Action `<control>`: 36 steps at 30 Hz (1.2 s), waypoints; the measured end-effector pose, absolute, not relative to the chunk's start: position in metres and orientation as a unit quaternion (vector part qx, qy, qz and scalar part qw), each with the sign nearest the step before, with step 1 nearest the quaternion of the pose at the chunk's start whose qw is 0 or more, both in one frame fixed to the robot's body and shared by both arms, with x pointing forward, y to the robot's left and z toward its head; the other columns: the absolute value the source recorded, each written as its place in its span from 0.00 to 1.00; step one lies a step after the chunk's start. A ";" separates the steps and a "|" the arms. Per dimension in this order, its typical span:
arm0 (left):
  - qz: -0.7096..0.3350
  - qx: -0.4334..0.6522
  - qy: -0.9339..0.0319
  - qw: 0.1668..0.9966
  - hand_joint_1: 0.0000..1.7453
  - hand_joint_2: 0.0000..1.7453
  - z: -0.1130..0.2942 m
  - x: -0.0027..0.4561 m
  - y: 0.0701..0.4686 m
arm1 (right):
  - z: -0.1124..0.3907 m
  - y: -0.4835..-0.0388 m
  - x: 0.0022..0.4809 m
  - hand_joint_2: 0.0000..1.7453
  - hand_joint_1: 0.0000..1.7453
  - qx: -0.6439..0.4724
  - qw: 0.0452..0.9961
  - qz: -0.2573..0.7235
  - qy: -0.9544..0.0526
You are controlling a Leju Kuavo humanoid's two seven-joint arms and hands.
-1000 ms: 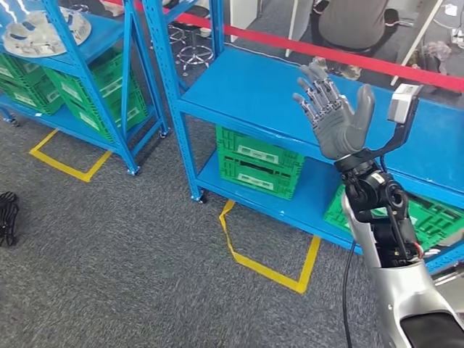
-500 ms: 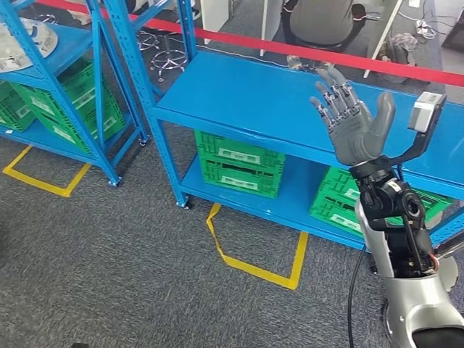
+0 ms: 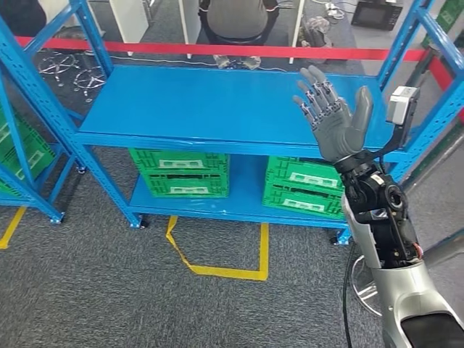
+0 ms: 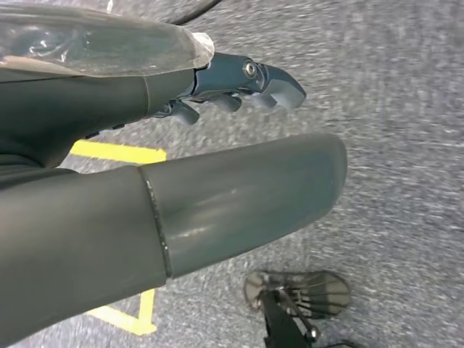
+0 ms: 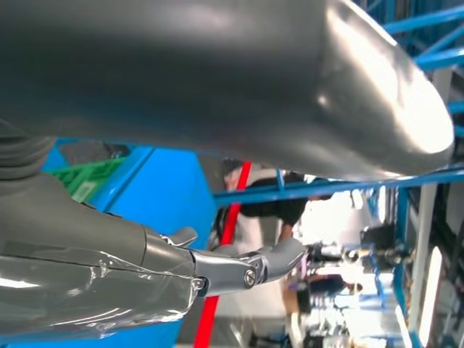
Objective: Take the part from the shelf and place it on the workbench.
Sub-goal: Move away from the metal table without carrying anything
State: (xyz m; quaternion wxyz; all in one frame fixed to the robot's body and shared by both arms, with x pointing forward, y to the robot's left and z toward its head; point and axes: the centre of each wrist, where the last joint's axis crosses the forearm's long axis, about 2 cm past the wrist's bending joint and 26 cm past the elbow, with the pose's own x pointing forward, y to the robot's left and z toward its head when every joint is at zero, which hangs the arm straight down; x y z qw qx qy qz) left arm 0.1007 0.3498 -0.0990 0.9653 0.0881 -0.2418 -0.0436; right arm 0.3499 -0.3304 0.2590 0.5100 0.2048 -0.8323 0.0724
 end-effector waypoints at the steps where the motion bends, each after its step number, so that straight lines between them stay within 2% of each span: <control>1: -0.043 0.089 -0.242 0.965 0.00 0.00 -0.099 0.101 0.350 | 0.259 -0.331 0.350 0.00 0.00 0.205 0.510 0.073 -0.832; 36: -0.047 0.085 -0.248 0.964 0.00 0.00 -0.097 0.109 0.348 | 0.255 -0.335 0.350 0.00 0.00 0.189 0.514 0.070 -0.834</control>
